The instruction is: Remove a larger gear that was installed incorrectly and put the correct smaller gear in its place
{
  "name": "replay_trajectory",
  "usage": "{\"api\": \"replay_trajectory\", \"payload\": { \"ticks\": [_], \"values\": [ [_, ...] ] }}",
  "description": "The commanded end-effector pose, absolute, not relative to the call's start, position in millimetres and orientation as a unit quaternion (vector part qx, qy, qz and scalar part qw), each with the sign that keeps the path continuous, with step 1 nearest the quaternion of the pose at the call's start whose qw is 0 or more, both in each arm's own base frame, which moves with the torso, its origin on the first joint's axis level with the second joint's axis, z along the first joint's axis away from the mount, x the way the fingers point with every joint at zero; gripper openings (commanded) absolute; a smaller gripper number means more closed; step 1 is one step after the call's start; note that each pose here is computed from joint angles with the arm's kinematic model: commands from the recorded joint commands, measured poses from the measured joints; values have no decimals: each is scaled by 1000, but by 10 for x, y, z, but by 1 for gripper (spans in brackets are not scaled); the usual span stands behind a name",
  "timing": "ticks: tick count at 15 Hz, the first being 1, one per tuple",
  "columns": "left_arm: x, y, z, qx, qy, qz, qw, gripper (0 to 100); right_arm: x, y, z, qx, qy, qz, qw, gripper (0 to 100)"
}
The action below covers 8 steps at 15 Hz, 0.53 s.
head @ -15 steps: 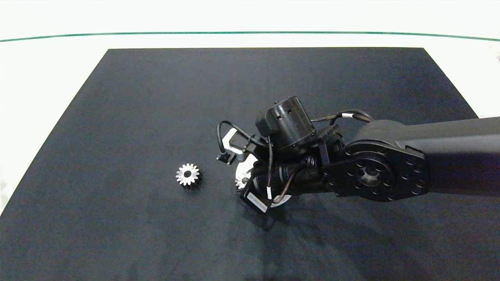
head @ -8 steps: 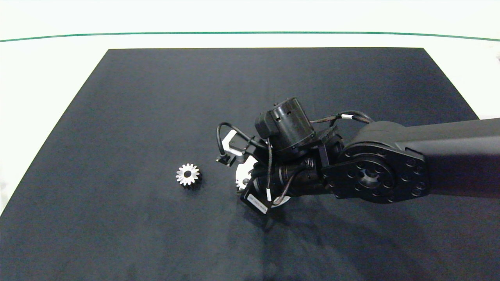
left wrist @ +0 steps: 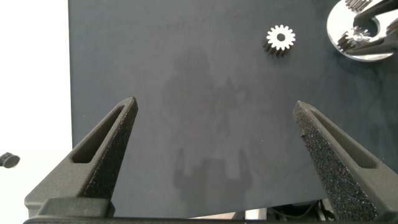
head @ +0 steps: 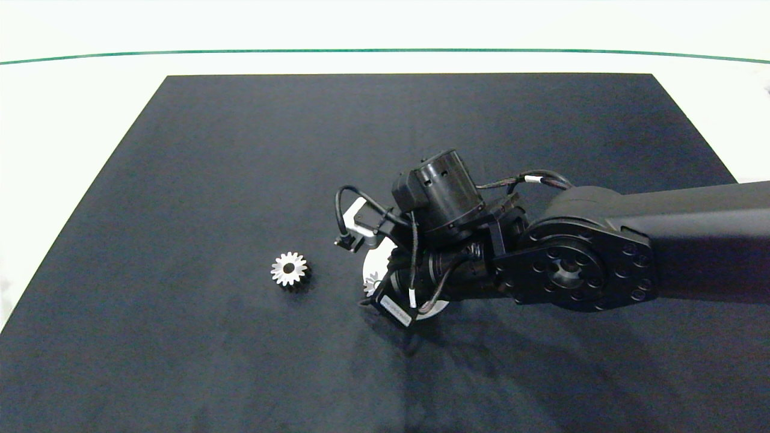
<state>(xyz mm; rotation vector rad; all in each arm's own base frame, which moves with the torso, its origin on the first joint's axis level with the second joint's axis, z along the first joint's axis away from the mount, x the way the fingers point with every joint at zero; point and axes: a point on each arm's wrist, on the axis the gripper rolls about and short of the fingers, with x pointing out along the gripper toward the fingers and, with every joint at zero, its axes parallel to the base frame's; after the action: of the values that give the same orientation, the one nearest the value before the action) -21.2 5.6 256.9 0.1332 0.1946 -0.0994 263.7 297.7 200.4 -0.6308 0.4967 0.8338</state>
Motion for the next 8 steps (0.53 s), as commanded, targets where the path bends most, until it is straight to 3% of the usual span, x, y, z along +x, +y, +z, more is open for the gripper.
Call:
{"api": "replay_trajectory", "payload": {
  "ticks": [1, 8],
  "values": [
    [-204, 55, 2569, 67, 99, -47, 992, 100, 2650, 2960, 2094, -279, 233, 354, 862, 100],
    [-196, 54, 2537, 64, 106, -38, 992, 100, 2205, 2565, 2718, -227, 180, 338, 896, 100]
  ]
}}
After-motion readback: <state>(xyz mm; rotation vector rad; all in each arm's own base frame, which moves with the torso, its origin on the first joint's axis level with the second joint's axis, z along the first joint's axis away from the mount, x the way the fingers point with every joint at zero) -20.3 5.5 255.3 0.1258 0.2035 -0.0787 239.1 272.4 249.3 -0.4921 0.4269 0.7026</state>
